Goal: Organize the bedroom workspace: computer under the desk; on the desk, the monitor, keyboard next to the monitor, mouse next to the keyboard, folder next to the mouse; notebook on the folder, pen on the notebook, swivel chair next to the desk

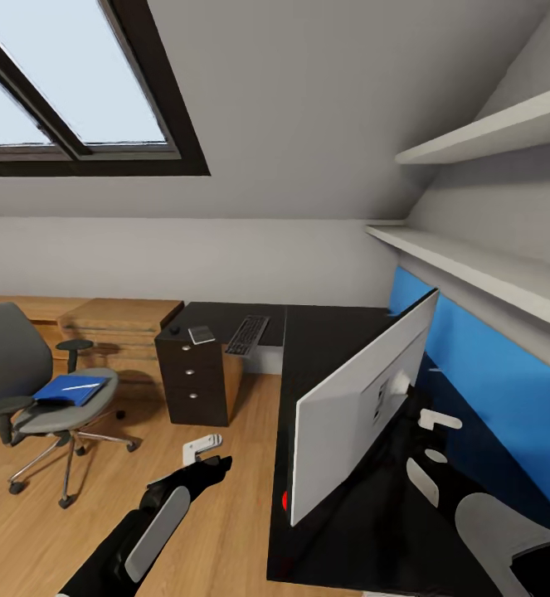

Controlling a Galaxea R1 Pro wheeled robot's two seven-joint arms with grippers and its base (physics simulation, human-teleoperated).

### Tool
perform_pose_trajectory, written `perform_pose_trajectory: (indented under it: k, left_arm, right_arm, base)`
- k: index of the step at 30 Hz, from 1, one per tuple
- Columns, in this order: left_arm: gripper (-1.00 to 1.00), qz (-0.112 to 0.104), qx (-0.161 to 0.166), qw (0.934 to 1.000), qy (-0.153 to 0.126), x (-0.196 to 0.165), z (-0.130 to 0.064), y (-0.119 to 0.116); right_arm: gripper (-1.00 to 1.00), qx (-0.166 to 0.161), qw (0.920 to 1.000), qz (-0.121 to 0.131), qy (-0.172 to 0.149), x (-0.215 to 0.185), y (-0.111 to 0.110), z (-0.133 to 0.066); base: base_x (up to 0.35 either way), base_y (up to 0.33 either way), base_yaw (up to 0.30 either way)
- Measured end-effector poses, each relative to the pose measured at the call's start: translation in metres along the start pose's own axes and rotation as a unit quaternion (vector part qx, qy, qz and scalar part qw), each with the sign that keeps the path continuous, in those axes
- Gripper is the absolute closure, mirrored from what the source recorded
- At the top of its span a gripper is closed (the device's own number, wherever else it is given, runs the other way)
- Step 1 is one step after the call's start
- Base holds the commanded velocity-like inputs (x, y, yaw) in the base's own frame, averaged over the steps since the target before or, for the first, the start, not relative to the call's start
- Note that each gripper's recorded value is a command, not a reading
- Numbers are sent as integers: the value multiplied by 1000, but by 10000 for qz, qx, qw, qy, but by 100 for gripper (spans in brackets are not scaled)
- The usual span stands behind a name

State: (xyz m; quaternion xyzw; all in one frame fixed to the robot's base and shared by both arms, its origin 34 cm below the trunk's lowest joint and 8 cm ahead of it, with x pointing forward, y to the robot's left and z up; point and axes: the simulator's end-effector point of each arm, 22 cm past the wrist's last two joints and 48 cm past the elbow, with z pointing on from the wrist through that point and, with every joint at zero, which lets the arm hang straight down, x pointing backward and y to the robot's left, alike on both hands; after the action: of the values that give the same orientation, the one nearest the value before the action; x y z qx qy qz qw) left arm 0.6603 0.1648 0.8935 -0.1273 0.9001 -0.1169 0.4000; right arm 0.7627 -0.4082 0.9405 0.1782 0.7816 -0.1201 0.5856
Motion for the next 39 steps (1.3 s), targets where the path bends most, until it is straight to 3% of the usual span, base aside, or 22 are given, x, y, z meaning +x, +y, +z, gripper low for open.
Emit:
perform_pose_trajectory:
  k: [8,31,39]
  left_arm:
    - [-100,2,3,10000,-12,-1,-1,0]
    - [-100,0,3,10000,-13,-1,-1,0]
    - [-100,2,4,10000,-15,-1,-1,0]
  right_arm:
    - [100,-6,10000,0,-11,-1,0,0]
    - [100,-25,10000,-22,-5,-1,2,-1]
    - [100,-23,10000,-12,-7,-1,1,-1]
  base:
    - [0,-2,-182]
    - [3,0,-17]
    - [210,0,0]
